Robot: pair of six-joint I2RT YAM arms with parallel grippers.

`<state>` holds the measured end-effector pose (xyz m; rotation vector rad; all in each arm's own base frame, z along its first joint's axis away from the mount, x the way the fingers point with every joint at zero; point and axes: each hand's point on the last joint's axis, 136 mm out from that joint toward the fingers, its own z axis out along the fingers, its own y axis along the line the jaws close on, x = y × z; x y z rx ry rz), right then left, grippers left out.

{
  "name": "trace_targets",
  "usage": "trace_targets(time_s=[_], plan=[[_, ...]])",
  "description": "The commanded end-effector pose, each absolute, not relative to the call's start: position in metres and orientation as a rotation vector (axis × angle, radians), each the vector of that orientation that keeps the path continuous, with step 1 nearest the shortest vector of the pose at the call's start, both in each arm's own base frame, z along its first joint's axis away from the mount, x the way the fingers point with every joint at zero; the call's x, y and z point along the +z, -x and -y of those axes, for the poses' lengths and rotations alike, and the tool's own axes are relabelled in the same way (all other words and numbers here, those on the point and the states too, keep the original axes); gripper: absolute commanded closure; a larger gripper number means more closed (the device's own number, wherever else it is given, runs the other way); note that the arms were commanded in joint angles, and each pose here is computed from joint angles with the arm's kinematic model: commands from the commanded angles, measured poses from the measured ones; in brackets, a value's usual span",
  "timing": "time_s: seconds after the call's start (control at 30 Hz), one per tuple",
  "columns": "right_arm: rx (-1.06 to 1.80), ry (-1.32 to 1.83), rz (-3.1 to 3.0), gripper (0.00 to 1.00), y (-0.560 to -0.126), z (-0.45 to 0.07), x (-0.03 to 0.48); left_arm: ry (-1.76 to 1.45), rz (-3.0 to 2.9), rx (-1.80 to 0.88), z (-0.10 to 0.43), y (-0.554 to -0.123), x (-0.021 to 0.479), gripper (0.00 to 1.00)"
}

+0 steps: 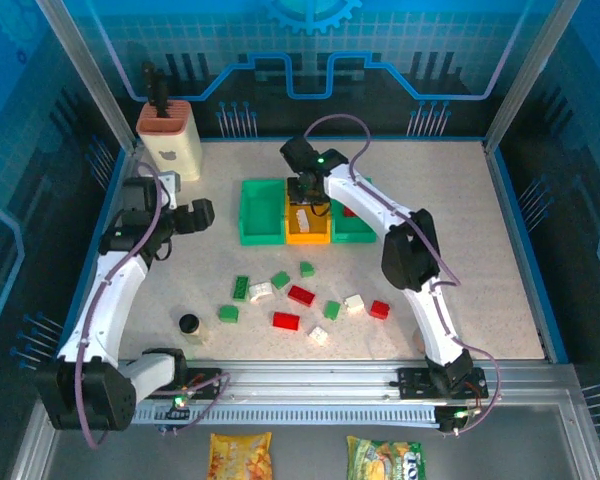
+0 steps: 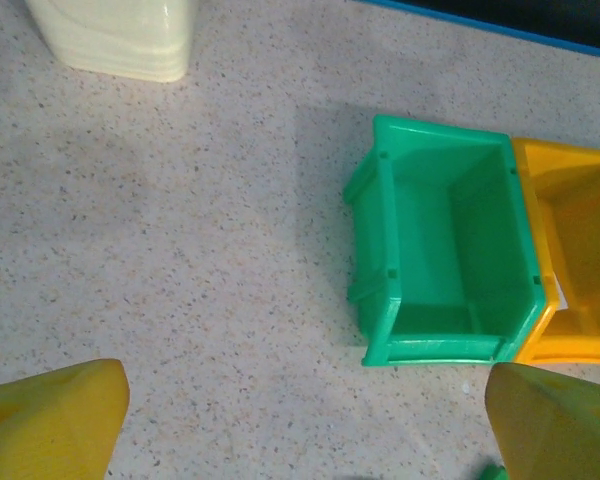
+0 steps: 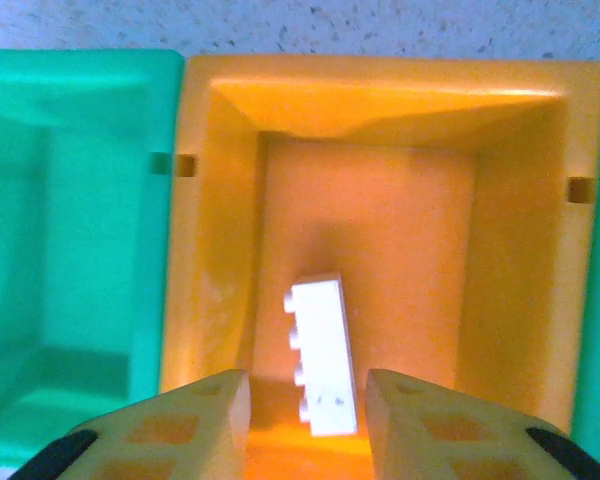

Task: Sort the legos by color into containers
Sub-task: Place the lego in the container, then pick up the lego from the bottom-left of the table.

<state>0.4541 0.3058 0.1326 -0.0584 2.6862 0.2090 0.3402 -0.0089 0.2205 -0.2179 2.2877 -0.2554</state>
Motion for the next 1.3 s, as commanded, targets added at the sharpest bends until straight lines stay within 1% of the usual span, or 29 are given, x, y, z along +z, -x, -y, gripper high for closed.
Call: trace_targets(time_s=[0.0, 0.13, 0.33, 0.57, 0.63, 0.73, 0.83, 0.97, 1.27], plan=[[0.264, 0.086, -2.648, 0.63, -0.438, -0.305, 0.163, 0.227, -2.367, -0.331, 0.028, -0.333, 0.217, 0.09], [0.278, 0.087, -2.63, 0.63, -0.426, -0.296, 0.176, 0.238, -2.47, -0.354, 0.043, -0.327, 0.201, 0.13], [0.295, 0.084, -2.61, 0.63, -0.405, -0.276, 0.187, 0.142, -2.636, -0.338, 0.079, -0.313, 0.175, 0.22], [0.258, 0.082, -2.63, 0.63, -0.373, -0.245, 0.184, 0.01, -2.824, -0.258, 0.115, -0.294, 0.13, 0.28], [0.25, 0.065, -2.636, 0.63, -0.365, -0.235, 0.181, -0.01, -2.872, -0.239, 0.121, -0.288, 0.117, 0.31], [0.236, 0.043, -2.643, 0.63, -0.354, -0.221, 0.178, -0.034, -2.938, -0.202, 0.125, -0.281, 0.097, 0.34], [0.216, 0.028, -2.652, 0.62, -0.343, -0.208, 0.174, -0.049, -2.989, -0.133, 0.122, -0.275, 0.082, 0.41], [0.184, 0.018, -2.666, 0.62, -0.331, -0.195, 0.169, -0.063, -3.046, -0.033, 0.112, -0.269, 0.065, 0.44], [0.137, 0.012, -2.695, 0.62, -0.316, -0.18, 0.162, -0.038, -3.133, -0.056, 0.117, -0.263, 0.038, 0.46]])
